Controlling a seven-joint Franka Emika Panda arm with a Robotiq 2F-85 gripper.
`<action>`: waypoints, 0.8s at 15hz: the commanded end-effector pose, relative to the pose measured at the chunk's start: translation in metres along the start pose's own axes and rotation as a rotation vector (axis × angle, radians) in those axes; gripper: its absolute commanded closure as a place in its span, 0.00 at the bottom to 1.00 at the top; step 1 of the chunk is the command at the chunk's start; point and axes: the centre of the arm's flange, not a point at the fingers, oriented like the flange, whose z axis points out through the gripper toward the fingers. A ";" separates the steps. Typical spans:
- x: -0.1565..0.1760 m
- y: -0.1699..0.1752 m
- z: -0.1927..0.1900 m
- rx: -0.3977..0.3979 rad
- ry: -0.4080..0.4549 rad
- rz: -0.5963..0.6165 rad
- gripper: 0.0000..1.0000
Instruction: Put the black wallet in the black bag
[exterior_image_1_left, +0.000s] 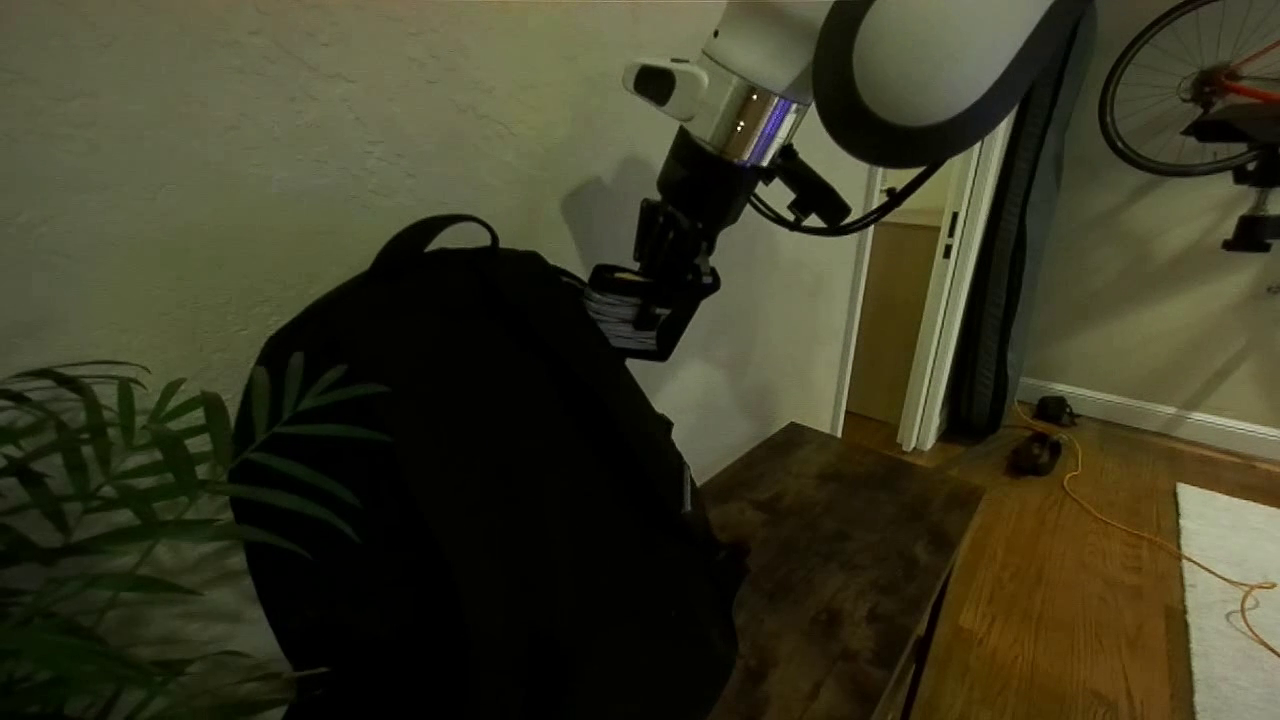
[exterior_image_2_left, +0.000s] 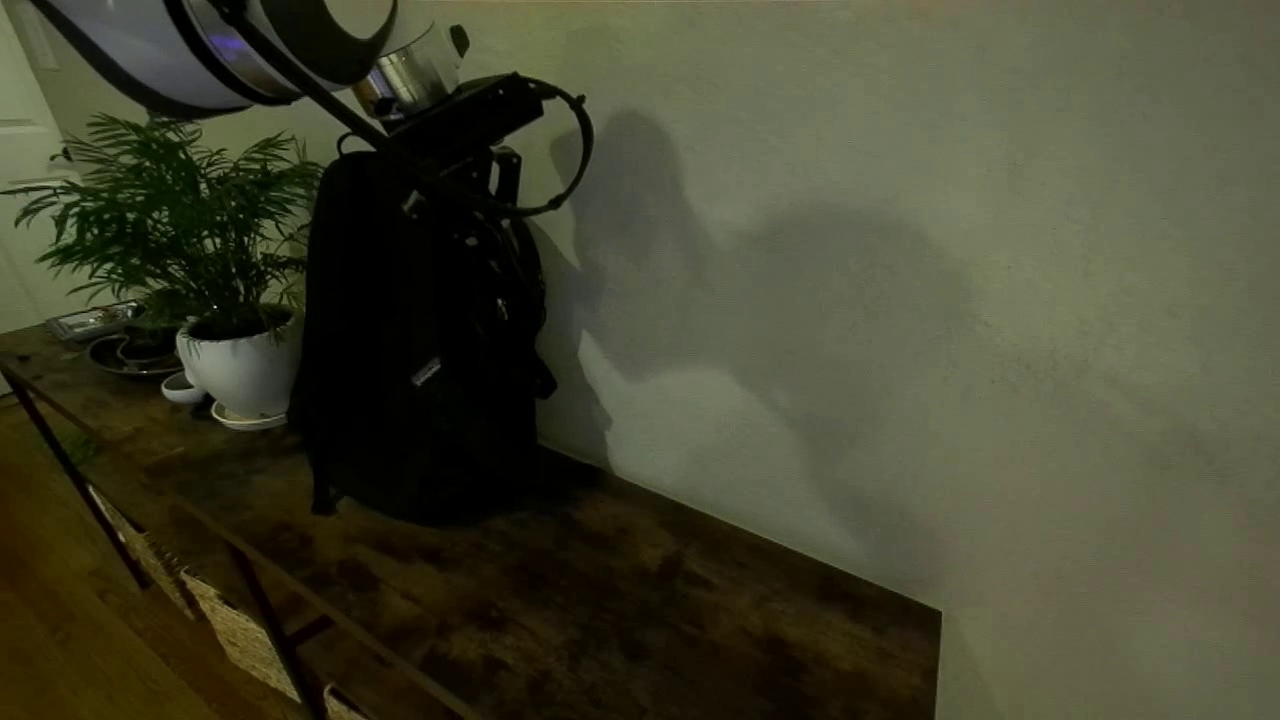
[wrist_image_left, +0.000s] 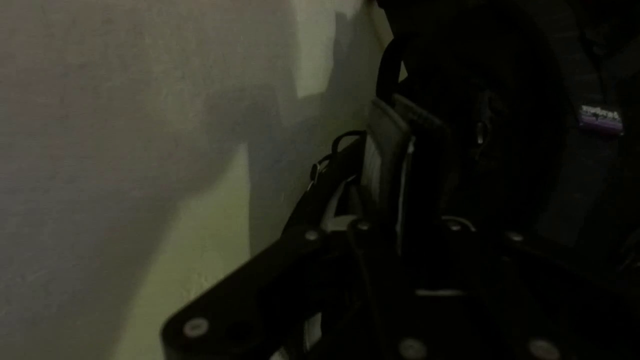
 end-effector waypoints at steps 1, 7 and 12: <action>0.020 0.006 -0.012 -0.001 0.057 0.001 0.95; 0.045 0.004 -0.020 0.013 0.131 0.030 0.95; 0.052 -0.008 0.011 0.089 0.204 0.060 0.95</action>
